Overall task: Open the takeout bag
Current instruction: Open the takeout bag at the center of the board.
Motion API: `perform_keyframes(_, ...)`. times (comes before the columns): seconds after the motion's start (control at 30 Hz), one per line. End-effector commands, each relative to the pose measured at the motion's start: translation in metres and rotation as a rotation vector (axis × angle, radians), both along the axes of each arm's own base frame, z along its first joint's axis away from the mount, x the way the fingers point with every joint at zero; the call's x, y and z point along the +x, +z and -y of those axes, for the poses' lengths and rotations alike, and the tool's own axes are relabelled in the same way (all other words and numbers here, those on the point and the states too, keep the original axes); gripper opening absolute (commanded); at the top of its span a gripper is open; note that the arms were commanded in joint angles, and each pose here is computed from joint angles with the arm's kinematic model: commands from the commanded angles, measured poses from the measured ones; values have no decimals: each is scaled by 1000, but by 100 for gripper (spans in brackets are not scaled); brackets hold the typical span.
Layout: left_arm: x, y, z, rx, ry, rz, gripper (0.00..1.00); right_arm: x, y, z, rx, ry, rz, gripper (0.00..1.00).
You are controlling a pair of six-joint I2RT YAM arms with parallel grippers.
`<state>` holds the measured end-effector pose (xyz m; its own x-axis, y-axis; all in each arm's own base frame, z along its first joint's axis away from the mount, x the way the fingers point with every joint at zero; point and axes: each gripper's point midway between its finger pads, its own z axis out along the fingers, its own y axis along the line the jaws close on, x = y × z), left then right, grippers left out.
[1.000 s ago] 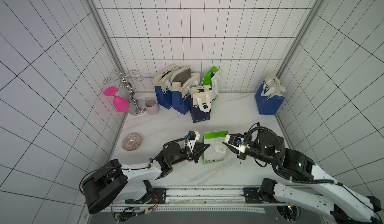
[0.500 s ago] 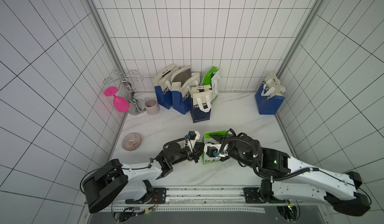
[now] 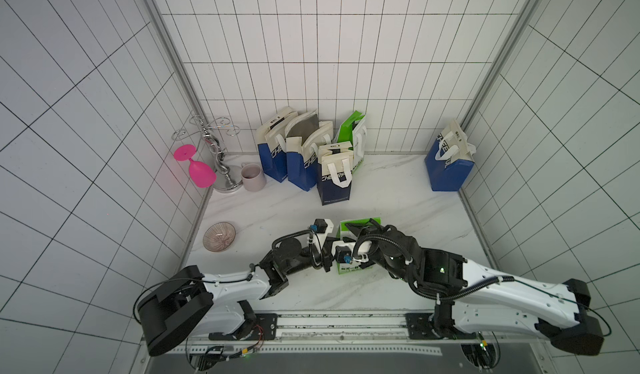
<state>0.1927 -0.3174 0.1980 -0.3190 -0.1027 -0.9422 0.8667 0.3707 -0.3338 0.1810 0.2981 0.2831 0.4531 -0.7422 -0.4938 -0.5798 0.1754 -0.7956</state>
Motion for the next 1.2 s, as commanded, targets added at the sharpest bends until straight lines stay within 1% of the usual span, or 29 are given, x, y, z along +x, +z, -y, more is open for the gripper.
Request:
perform_keyframes(0.0,2,24,1,-54,13,49,0,7,-15,2,-24,-53,21,43)
perform_keyframes(0.23,3,25,-2,-53,28,62,0,13,-25,1,-65,-84,27,44)
perform_keyframes(0.67,2,25,-1,-51,19,60,0,29,-24,0,-70,-162,84,39)
perform_keyframes(0.8,2,24,-1,-49,20,60,0,32,-23,1,-68,-177,88,32)
perform_keyframes(0.93,1,24,-1,-48,17,63,0,34,-21,2,-60,-194,90,23)
perform_keyframes(1.17,2,24,-2,-43,22,65,0,36,-10,4,-10,-211,72,2)
